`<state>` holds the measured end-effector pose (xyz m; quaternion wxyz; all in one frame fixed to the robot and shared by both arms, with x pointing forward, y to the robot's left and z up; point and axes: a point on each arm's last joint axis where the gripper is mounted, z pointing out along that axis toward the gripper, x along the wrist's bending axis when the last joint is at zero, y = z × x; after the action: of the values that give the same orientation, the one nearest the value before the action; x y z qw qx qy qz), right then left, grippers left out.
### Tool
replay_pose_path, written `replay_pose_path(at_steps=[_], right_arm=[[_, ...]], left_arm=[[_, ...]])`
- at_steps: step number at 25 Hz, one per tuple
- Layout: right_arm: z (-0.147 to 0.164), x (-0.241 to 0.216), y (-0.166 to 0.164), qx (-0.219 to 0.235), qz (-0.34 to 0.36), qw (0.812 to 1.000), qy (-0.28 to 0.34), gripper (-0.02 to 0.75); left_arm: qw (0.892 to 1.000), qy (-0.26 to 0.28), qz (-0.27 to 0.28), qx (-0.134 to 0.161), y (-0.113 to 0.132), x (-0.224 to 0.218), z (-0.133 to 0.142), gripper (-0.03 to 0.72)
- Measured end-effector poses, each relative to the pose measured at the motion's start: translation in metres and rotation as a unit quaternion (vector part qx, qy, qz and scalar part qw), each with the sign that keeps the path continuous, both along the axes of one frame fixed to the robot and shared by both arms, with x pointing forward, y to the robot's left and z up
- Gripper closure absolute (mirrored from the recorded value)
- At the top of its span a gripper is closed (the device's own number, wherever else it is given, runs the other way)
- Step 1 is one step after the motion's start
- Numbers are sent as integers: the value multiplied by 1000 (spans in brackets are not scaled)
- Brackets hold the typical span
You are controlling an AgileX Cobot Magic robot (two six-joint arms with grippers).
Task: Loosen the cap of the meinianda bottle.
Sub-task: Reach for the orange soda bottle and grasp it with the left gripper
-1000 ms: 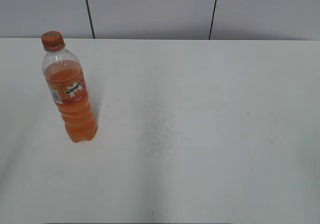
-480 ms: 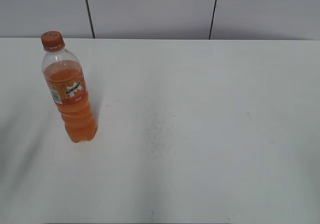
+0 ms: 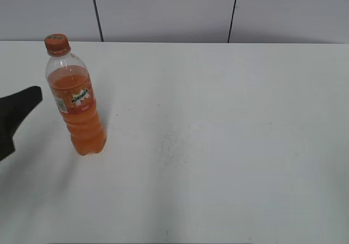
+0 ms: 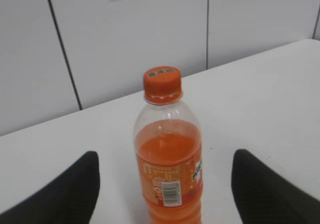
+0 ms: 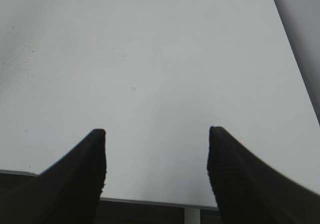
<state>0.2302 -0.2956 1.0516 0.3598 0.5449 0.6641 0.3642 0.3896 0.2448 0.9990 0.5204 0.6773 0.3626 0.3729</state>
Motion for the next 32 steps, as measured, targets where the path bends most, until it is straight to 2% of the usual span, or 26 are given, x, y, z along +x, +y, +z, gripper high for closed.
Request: replay_pose_path(at_steps=[3,10,13,16,21,23,29,32], right_arm=[[0,0,0,0,0,1000,0,258],[0,0,0,0,0,1000,0,258],[0,0,0,0,0,1000,0,258],[0,0,0,0,0,1000,0,258],[0,0,0,0,0,1000,0,258],[0,0,0,0,0,1000,0,258],[0,0,0,0,0,1000,0,258],[0,0,0,0,0,1000,0,258]], left_arm=[[1000,13,-26,-6,-4,13,-13,189],[994,18,-89,-56,5,35,-38,187],[989,37,-128,-66,11,38,-51,138],[983,63,-161,-61,19,44,-64,60],[976,79,-203,-32,37,66,-75,38],[969,88,-228,-24,42,79,-77,38],[938,157,-309,-25,53,118,-97,50],[929,163,-331,-16,51,132,-103,60]])
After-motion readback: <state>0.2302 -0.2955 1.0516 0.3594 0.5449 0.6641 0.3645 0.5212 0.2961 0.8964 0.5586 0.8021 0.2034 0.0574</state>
